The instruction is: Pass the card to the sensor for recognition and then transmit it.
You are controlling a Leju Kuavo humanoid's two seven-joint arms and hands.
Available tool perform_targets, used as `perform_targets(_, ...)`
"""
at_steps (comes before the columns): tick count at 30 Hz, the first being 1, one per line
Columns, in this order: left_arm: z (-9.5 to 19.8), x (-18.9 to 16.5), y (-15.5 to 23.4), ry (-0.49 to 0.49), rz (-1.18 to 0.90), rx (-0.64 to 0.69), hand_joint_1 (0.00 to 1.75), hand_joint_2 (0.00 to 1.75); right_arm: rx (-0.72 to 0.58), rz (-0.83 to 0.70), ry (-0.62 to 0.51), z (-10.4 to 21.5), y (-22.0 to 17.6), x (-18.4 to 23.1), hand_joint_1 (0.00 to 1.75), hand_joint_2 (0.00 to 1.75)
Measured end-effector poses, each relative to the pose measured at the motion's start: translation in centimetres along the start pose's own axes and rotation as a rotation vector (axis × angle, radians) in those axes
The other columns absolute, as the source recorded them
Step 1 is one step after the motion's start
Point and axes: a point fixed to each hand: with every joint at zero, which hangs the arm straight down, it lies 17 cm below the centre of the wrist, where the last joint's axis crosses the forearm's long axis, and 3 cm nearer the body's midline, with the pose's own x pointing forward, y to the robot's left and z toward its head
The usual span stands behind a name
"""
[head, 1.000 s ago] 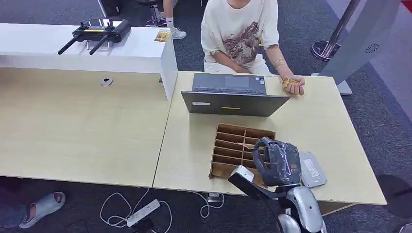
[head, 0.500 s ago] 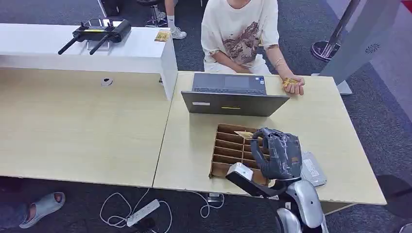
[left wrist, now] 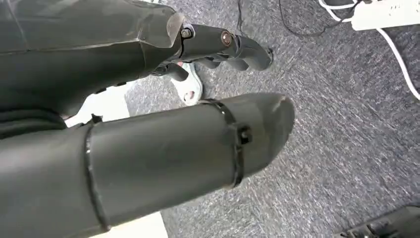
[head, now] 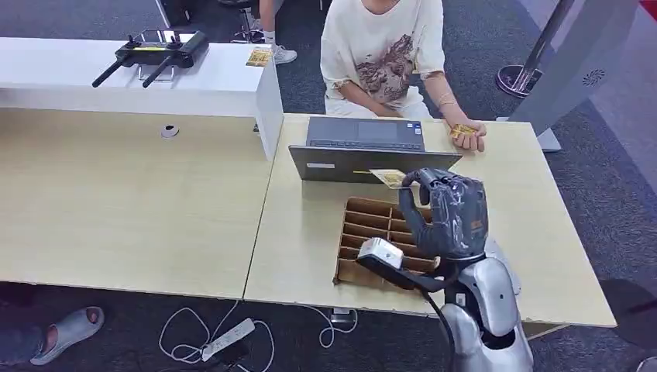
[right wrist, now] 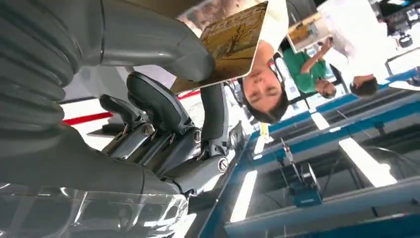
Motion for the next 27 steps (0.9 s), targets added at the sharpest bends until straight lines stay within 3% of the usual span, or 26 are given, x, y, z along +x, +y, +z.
perform_targets(19, 0.2, 0.8, -0.4, 0.021, 0.080, -0.033, 0.00, 0.00, -0.133, 0.070, -0.138, -7.3, -4.1, 2.6, 1.75, 1.75)
perform_targets(24, 0.4, 0.2, -1.0, 0.028, -0.157, -0.059, 0.00, 0.00, -0.108, 0.097, -0.130, -9.2, -3.5, 1.9, 1.75, 1.75)
perform_targets(27, 0.5, 0.7, -1.1, 0.026, -0.192, -0.060, 0.00, 0.00, -0.093, 0.114, -0.121, -10.8, -3.3, 1.3, 1.75, 1.75)
